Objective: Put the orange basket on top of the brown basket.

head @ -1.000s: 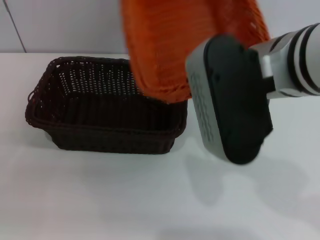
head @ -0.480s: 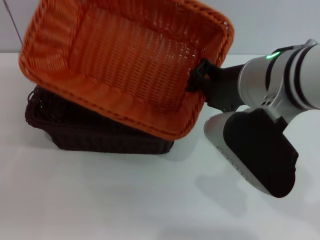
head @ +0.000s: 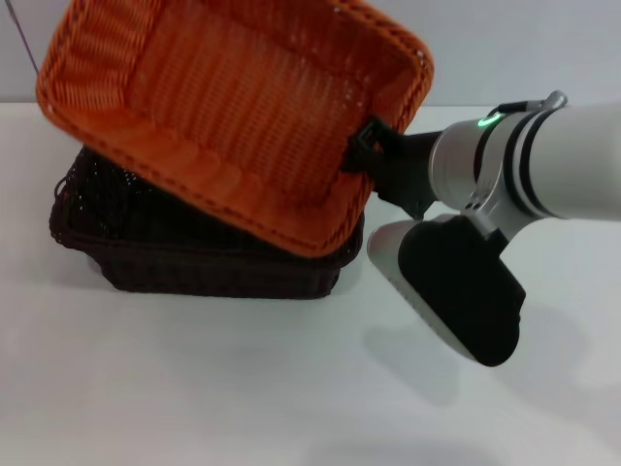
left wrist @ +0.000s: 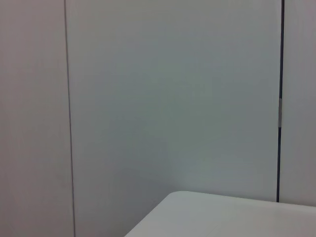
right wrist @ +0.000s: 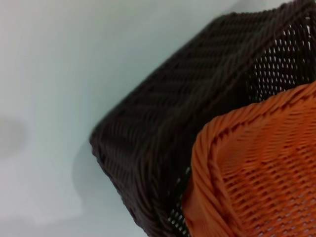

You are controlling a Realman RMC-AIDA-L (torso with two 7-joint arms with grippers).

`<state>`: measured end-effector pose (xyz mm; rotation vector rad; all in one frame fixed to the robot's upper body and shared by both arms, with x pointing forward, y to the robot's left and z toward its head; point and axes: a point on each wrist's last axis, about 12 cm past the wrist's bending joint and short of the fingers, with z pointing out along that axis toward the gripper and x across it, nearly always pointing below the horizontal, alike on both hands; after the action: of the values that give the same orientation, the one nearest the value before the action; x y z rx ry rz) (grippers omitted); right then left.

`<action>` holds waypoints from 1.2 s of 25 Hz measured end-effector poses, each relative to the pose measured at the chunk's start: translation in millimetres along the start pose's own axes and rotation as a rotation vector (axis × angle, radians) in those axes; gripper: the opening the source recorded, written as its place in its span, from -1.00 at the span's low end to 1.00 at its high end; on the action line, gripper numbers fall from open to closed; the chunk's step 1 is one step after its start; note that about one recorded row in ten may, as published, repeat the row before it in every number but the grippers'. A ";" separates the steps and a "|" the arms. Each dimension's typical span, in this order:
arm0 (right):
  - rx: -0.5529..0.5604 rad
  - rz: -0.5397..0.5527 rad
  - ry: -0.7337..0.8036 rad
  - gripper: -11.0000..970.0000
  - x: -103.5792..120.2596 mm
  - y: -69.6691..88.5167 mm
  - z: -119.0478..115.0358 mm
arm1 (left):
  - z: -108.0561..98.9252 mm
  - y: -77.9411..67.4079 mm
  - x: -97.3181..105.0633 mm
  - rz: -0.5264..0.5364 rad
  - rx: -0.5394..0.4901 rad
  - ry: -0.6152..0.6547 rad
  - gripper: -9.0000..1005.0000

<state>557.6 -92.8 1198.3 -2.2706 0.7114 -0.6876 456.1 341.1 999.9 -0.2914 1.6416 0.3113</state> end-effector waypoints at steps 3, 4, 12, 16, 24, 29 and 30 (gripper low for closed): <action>-0.006 0.002 -0.008 -0.55 -2.9 1.4 2.6 | 1.0 -1.1 -0.6 -0.001 0.003 -0.001 0.51; -0.008 0.008 -0.011 -0.55 -4.5 1.5 3.6 | 1.4 -1.5 -0.7 -0.001 0.004 -0.001 0.51; -0.004 0.052 0.002 -0.28 -8.0 0.5 2.8 | 4.5 -3.7 -0.5 0.002 0.016 0.011 0.51; 0.019 0.103 0.020 0.23 -14.9 2.0 -10.1 | 5.6 -4.8 0.0 0.006 0.023 0.016 0.51; 0.037 0.126 -0.081 0.40 -58.0 19.5 -45.0 | 7.5 -9.5 -0.6 0.025 0.058 0.014 0.51; 0.032 0.138 -0.144 0.40 -83.5 28.2 -58.1 | 8.6 -11.0 1.1 0.045 0.075 0.020 0.51; 0.042 0.158 -0.156 0.40 -87.8 28.8 -59.7 | 9.1 -12.3 2.5 0.057 0.084 0.025 0.51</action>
<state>448.5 -80.2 1192.3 -2.1746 0.7826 -0.4422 468.8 333.1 996.2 -0.1865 1.6849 0.2817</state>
